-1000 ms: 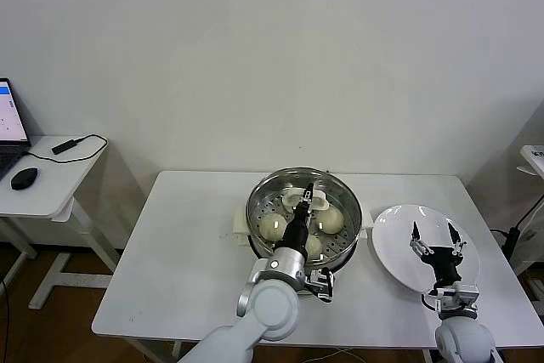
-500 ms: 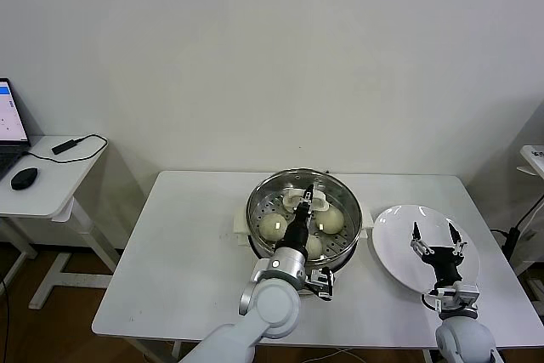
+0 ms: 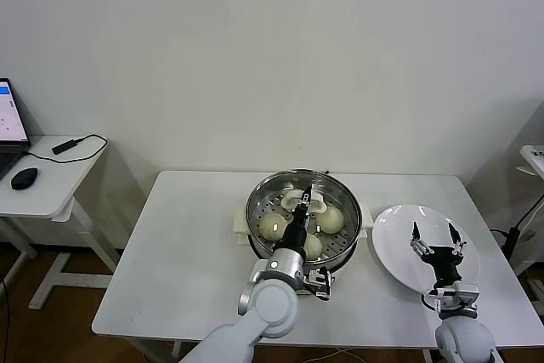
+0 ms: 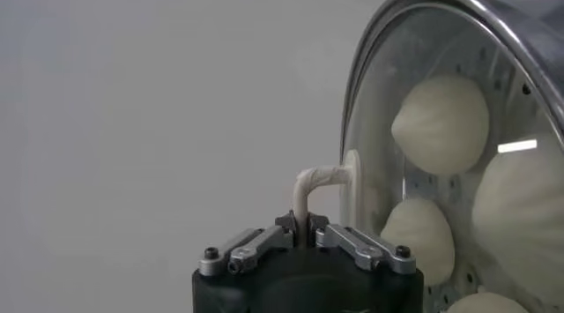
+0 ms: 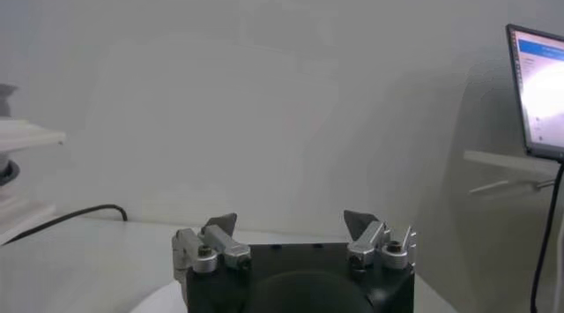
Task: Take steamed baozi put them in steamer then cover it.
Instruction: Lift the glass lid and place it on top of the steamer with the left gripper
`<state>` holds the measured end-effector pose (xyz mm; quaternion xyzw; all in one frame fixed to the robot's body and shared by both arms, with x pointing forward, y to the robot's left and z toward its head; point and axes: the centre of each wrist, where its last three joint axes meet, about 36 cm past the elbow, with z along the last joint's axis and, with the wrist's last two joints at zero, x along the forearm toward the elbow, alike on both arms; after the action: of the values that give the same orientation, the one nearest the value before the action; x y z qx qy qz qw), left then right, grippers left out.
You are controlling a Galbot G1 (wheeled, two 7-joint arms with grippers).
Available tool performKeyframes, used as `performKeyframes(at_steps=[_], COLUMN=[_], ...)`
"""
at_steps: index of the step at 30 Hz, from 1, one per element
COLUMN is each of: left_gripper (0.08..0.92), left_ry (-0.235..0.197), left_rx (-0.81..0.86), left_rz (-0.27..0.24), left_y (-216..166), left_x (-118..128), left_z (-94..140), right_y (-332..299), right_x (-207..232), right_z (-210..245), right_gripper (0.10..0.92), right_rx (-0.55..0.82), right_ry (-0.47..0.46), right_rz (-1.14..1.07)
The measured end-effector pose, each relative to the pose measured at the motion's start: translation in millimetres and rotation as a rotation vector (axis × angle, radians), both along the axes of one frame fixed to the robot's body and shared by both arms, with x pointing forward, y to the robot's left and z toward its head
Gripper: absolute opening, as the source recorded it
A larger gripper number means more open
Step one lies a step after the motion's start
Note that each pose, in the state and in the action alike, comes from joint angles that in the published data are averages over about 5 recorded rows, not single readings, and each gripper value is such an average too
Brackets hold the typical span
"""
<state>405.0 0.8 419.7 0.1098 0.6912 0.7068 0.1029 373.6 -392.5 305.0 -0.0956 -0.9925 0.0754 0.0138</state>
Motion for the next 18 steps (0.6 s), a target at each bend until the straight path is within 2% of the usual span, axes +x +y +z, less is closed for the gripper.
performKeyframes(at_steps=[3,6,18], left_gripper=[0.195,0.241,0.586], left_ry=[0.002,0.0,0.004], left_rx=[-0.004,-0.01,-0.043], left_rz=[0.001,0.0,-0.009], left_y=[0,0,5], left_x=[0,-1,-12], left_z=[0,1,8], right_y=[0,-1,0], right_x=[0,0,0], right_z=[0,1,1], right_gripper=[0.823,0.823,0.823], right_rx=[-0.002,-0.003,-0.006], right_ry=[-0.001,-0.001,-0.003], right_rz=[0.0,0.001,0.003])
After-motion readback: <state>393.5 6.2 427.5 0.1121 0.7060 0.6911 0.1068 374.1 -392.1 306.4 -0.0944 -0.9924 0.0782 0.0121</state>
